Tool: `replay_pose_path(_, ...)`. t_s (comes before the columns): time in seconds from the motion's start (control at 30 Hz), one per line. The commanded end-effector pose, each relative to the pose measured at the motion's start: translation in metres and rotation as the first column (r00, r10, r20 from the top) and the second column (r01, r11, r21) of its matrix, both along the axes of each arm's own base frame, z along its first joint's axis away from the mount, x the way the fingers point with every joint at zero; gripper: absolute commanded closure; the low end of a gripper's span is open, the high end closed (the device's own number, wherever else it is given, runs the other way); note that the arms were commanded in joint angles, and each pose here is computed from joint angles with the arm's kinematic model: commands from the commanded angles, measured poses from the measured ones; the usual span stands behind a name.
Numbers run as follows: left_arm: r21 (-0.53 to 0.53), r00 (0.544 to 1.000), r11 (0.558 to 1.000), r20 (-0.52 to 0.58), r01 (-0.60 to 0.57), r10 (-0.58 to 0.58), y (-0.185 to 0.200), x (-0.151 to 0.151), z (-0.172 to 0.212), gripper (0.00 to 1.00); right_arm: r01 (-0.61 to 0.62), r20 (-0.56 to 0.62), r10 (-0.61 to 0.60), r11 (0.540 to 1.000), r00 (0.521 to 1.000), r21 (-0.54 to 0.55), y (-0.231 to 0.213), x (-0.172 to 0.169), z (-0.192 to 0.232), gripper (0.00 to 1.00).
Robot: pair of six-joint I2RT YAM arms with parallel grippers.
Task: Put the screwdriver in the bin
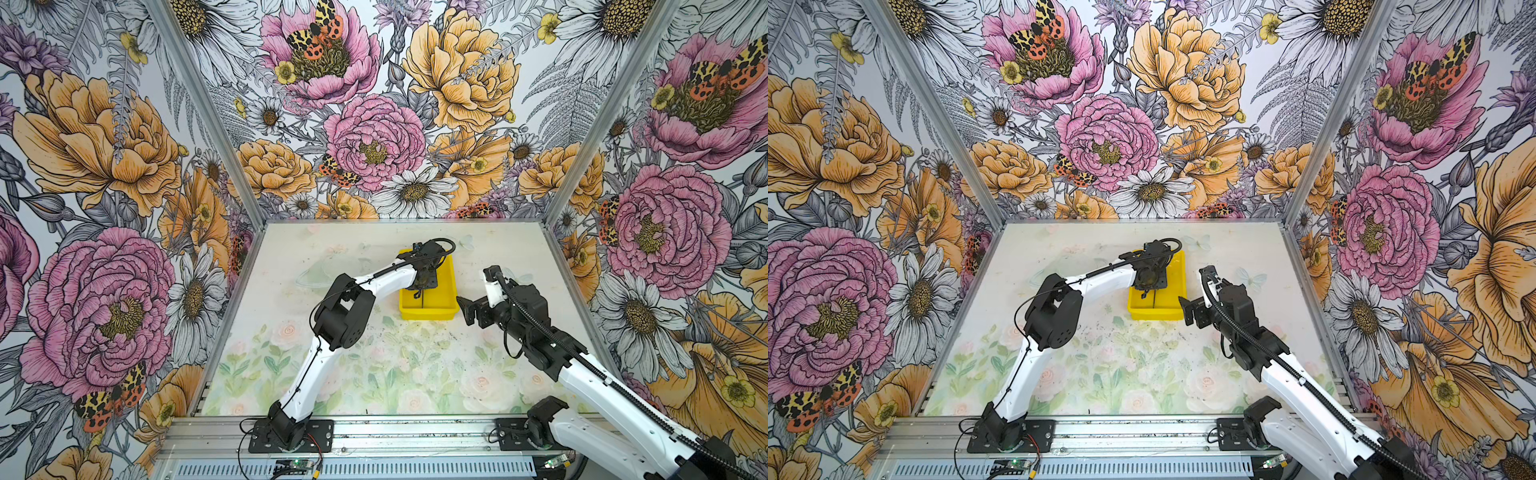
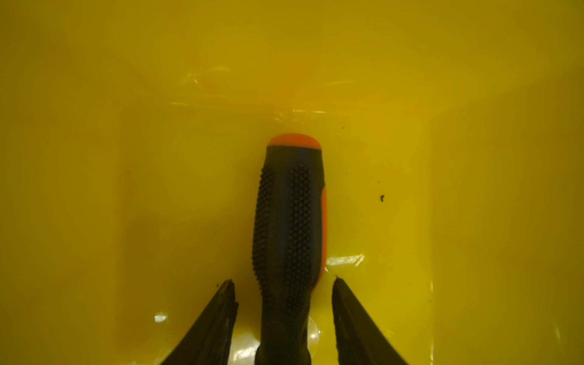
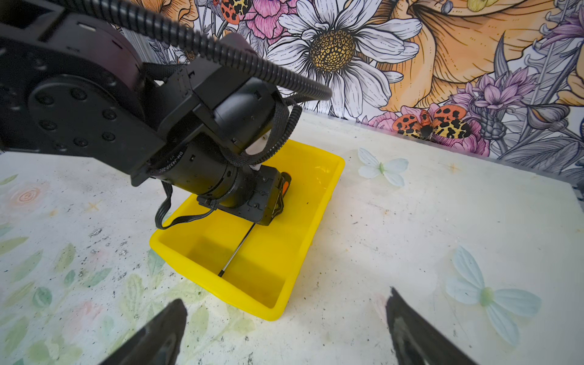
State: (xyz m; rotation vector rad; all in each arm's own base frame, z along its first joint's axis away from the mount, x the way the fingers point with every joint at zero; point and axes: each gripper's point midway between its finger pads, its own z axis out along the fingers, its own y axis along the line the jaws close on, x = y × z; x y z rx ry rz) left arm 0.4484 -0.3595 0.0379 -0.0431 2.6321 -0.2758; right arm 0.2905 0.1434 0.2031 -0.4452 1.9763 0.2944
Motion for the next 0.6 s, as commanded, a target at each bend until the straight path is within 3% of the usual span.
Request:
replay_pose_path(0.0,-0.012,1.000,1.000,0.012,0.004,-0.004,0.003,0.001,0.015,0.45,0.035,0.029,-0.036,0.999,0.999,0.005,-0.008,0.002,0.007,0.00)
replay_pose_path(0.43,-0.005,0.987,0.999,0.158,0.040,-0.039,0.025,-0.017,0.103,0.24,0.102,0.069,-0.103,0.995,0.992,0.021,-0.022,0.001,0.025,0.00)
replay_pose_path(0.57,0.009,0.977,0.999,0.209,0.050,-0.051,0.038,-0.031,0.133,0.11,0.094,0.041,-0.094,0.996,0.995,0.006,-0.020,0.003,0.017,0.01)
